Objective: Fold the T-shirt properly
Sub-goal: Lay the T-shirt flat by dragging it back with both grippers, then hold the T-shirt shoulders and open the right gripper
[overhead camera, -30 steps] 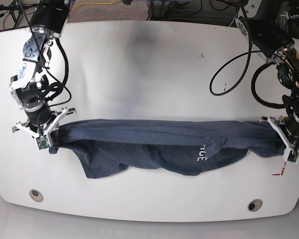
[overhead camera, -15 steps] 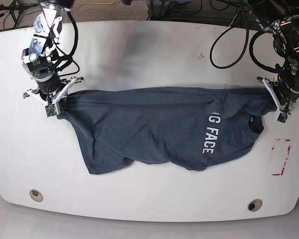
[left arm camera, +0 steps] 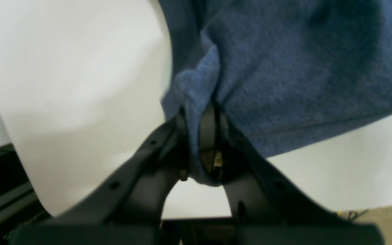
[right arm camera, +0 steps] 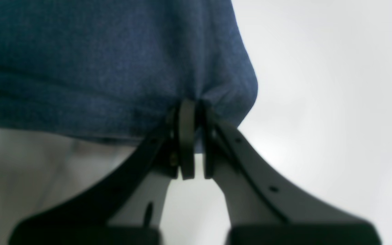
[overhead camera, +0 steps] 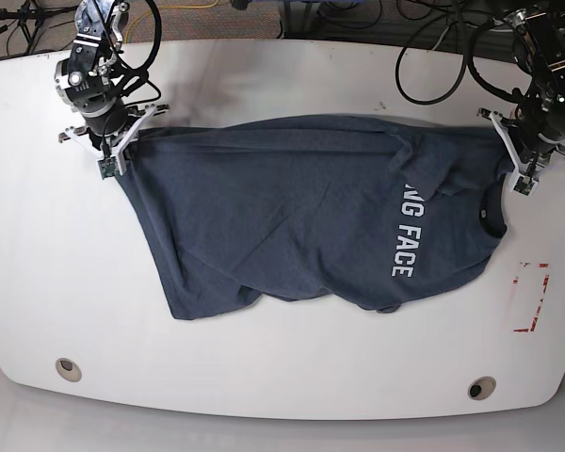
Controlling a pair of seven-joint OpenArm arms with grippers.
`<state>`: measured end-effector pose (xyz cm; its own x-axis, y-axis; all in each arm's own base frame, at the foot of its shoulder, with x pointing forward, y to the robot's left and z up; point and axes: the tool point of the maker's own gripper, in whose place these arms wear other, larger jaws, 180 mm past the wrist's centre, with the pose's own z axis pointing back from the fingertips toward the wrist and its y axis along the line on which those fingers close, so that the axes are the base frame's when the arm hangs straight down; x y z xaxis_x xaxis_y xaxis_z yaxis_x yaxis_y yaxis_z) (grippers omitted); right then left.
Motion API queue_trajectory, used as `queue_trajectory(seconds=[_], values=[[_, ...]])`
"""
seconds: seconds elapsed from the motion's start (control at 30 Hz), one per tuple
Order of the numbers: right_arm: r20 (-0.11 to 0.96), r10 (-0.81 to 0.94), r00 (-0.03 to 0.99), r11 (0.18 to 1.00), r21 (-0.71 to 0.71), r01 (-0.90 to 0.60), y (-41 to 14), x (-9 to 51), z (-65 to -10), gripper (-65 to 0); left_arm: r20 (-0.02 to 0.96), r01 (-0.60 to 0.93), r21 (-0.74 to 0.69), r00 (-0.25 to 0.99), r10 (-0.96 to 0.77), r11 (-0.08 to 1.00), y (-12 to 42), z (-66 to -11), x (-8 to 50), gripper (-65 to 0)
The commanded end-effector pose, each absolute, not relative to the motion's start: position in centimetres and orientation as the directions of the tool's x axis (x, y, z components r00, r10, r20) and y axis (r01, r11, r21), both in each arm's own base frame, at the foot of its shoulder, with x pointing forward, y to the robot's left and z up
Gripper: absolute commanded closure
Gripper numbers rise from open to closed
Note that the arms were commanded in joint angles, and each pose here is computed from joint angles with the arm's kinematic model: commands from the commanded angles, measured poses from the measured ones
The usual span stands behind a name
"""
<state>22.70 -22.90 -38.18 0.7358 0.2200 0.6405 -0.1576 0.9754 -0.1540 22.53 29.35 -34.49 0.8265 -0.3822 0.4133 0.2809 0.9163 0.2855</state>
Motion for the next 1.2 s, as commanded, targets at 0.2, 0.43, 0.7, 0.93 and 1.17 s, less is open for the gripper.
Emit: queue_trajectory(seconds=[0.2, 0.43, 0.7, 0.93, 1.17], values=[[0.633, 0.227, 0.740, 0.974, -0.167, -0.156, -23.3, 21.7, -38.2, -3.2, 0.387, 0.290, 0.321, 0.829, -0.405, 0.902, 30.4, -34.1, 21.9, 0.0], [0.611, 0.194, 0.767, 0.981, -0.131, -0.143, -22.7, 20.7, -39.6, -3.2, 0.372, 0.296, 0.316, 0.836, -0.405, 0.902, 30.4, -34.5, 21.3, 0.0], [0.603, 0.188, 0.775, 0.982, -0.124, -0.142, -22.6, 20.4, -40.0, -3.2, 0.352, 0.303, 0.309, 0.844, -0.405, 0.902, 30.4, -35.0, 20.5, 0.0], [0.606, 0.188, 0.773, 0.982, -0.123, -0.142, -22.6, 20.5, -39.9, -3.3, 0.346, 0.306, 0.306, 0.847, -0.405, 0.902, 30.4, -35.1, 20.2, 0.0], [0.607, 0.187, 0.772, 0.982, -0.121, -0.143, -22.5, 20.6, -39.9, -3.5, 0.332, 0.311, 0.301, 0.852, -0.405, 0.902, 30.4, -35.5, 19.6, 0.0]])
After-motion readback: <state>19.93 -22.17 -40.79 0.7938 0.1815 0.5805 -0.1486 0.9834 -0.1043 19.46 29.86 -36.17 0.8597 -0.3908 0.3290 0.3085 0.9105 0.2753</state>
